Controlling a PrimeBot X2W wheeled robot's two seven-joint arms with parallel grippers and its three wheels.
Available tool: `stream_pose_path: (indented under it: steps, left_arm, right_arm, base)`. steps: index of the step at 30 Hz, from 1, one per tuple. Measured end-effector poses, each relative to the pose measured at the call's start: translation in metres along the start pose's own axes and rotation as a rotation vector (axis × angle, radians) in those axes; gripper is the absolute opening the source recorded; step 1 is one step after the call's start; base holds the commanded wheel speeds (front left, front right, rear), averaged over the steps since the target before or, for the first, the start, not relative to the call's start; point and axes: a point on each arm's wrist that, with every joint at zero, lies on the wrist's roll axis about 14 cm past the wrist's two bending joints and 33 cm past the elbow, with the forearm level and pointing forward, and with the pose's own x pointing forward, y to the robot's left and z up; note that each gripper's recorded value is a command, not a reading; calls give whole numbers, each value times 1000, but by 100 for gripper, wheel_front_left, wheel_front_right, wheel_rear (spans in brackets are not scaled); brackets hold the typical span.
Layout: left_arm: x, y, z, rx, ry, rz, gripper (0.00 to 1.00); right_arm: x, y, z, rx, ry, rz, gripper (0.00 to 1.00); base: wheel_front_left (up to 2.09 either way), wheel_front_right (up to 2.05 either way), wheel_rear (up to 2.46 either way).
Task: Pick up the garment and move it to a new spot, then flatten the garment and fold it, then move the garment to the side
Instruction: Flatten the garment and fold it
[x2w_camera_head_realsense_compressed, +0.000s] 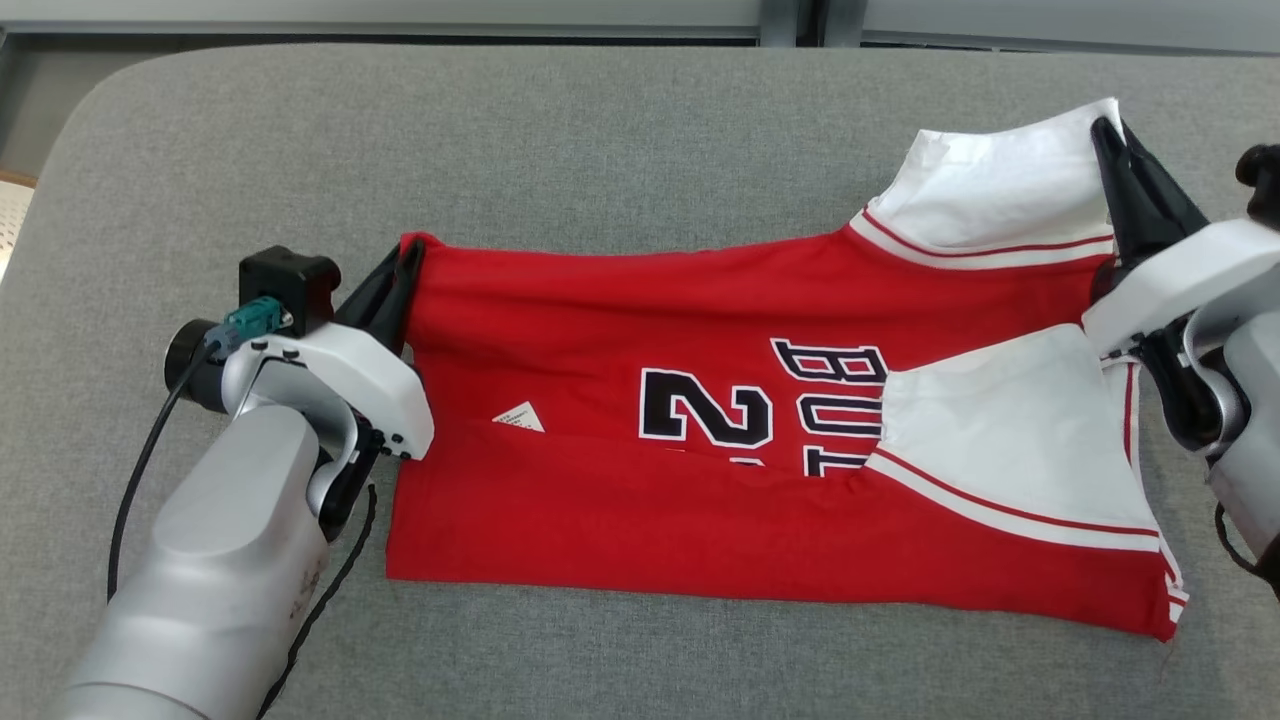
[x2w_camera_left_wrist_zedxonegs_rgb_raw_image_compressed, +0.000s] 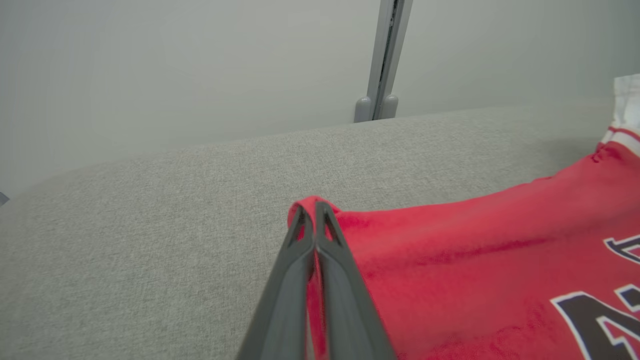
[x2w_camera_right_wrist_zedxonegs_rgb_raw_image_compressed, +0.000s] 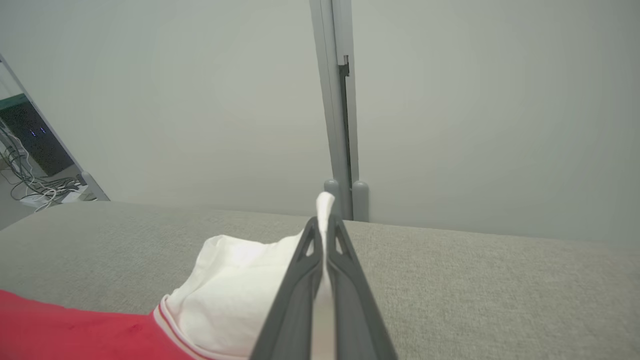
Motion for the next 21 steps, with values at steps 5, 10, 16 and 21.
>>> stream_pose_path:
  steps: [5,10,16,21]
  left_arm:
    - [-17,-4,-2,17,-3,-10,0]
    - [-34,-7,-1,36,-12,-17,0]
    - [-47,-11,-3,70,-12,-37,0]
    - [-57,-15,-14,98,12,-61,0]
  right_arm:
    - [-28,10,-3,156,-11,2,0]
    - [-66,22,-15,286,59,29,0]
    - [-100,33,-25,351,144,70,0]
    - [-120,37,-31,384,201,90,0]
  base:
    - [0,0,0]
    - [0,0,0]
    - [0,0,0]
    - [0,0,0]
